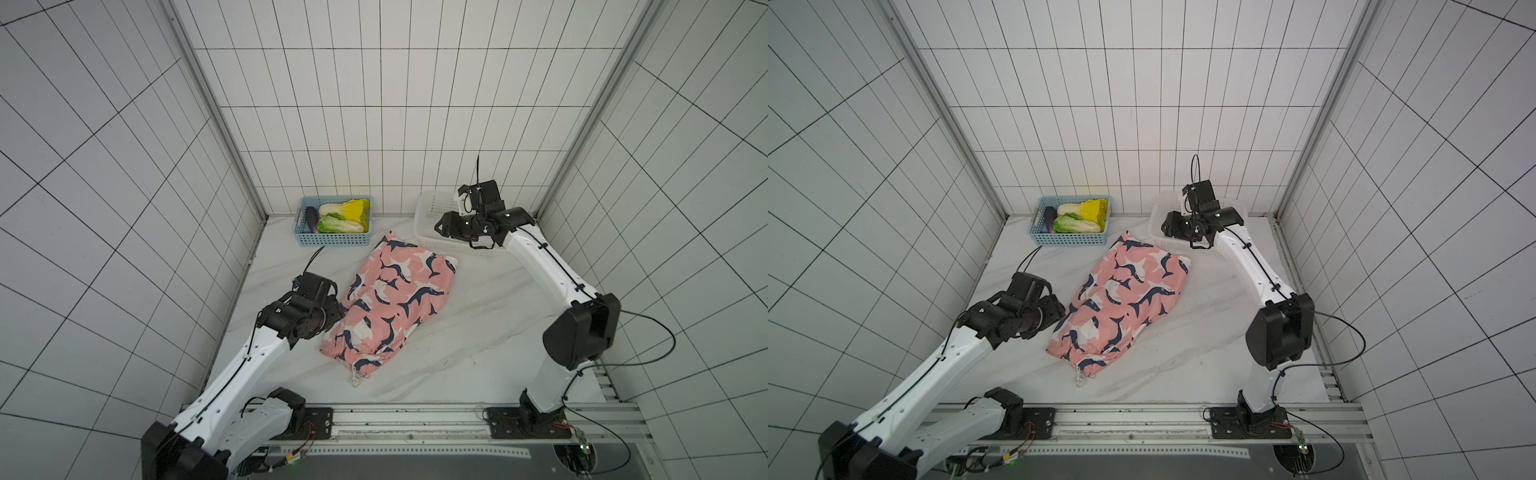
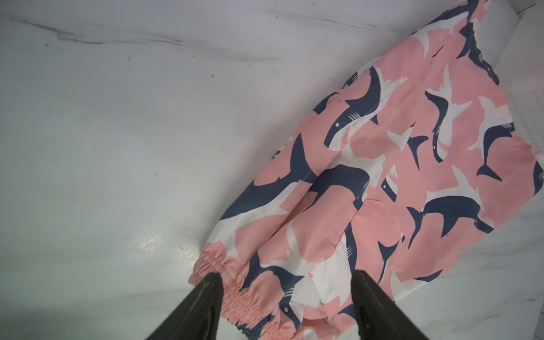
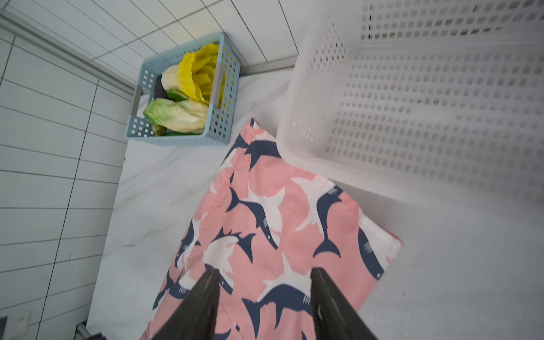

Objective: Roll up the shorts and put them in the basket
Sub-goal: Fold the shorts at the center of the board, then adjust the shorts at the center of the board.

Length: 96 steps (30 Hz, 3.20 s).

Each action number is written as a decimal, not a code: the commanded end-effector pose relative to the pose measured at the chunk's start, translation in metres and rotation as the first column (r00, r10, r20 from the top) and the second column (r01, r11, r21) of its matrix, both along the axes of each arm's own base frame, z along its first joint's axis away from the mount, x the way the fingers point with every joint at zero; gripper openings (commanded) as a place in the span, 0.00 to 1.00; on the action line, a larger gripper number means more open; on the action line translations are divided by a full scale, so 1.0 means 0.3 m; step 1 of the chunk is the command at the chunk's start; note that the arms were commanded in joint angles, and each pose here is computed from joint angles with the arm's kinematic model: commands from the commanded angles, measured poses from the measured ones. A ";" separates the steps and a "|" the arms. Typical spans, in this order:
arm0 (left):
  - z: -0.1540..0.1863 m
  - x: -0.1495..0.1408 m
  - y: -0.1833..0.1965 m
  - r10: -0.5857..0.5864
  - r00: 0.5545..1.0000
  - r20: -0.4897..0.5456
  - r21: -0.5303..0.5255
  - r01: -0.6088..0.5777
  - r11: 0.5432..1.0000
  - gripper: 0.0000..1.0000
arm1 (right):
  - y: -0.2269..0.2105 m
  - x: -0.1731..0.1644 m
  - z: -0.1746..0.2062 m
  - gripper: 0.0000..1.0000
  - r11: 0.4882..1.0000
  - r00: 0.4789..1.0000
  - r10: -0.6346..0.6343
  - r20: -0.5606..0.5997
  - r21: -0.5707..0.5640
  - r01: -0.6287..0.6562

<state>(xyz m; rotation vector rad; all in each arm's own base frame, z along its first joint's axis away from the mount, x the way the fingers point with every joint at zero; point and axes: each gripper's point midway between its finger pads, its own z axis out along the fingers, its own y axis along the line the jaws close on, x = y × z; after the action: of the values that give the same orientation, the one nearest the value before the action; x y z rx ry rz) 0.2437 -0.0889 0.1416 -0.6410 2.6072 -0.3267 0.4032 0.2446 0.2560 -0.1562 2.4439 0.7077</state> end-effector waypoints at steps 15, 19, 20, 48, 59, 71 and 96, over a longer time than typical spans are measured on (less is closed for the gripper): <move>-0.280 -0.031 -0.049 -0.148 0.965 -0.216 0.069 0.167 0.984 0.61 | -0.058 -0.242 -0.557 0.47 0.998 0.952 -0.062 -0.299 -0.005 0.063; -0.327 -0.071 -0.047 -0.137 0.958 -0.251 0.069 0.159 0.985 0.55 | -0.052 -0.189 -0.611 0.40 0.997 0.940 -0.082 -0.332 -0.025 0.078; -0.338 -0.079 -0.046 -0.134 0.957 -0.257 0.068 0.156 0.985 0.54 | -0.051 -0.171 -0.616 0.40 0.996 0.940 -0.087 -0.330 -0.029 0.082; -0.334 -0.058 -0.074 -0.172 0.950 -0.259 0.125 0.210 0.970 0.56 | -0.089 -0.168 -0.635 0.39 0.992 0.932 -0.111 -0.346 -0.091 0.084; -0.407 -0.107 -0.123 -0.207 0.930 -0.302 0.043 0.231 0.972 0.41 | -0.051 0.027 -0.694 0.14 0.989 0.933 -0.129 -0.337 -0.117 0.094; -0.364 0.015 -0.330 -0.332 0.925 -0.185 -0.039 0.331 0.943 0.42 | -0.036 0.292 -0.582 0.15 0.978 0.970 -0.131 -0.207 -0.189 0.092; -0.241 -0.151 -0.143 -0.014 0.997 0.071 -0.420 0.043 0.906 0.87 | 0.307 -0.662 -0.404 0.06 0.785 0.797 0.586 -0.148 -0.140 -0.604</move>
<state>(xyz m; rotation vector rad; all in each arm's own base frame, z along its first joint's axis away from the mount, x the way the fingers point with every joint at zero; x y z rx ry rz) 0.1855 -0.1174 0.0555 -0.6463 2.6438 -0.7152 0.2176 0.3227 0.1413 -0.9200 2.6099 0.6887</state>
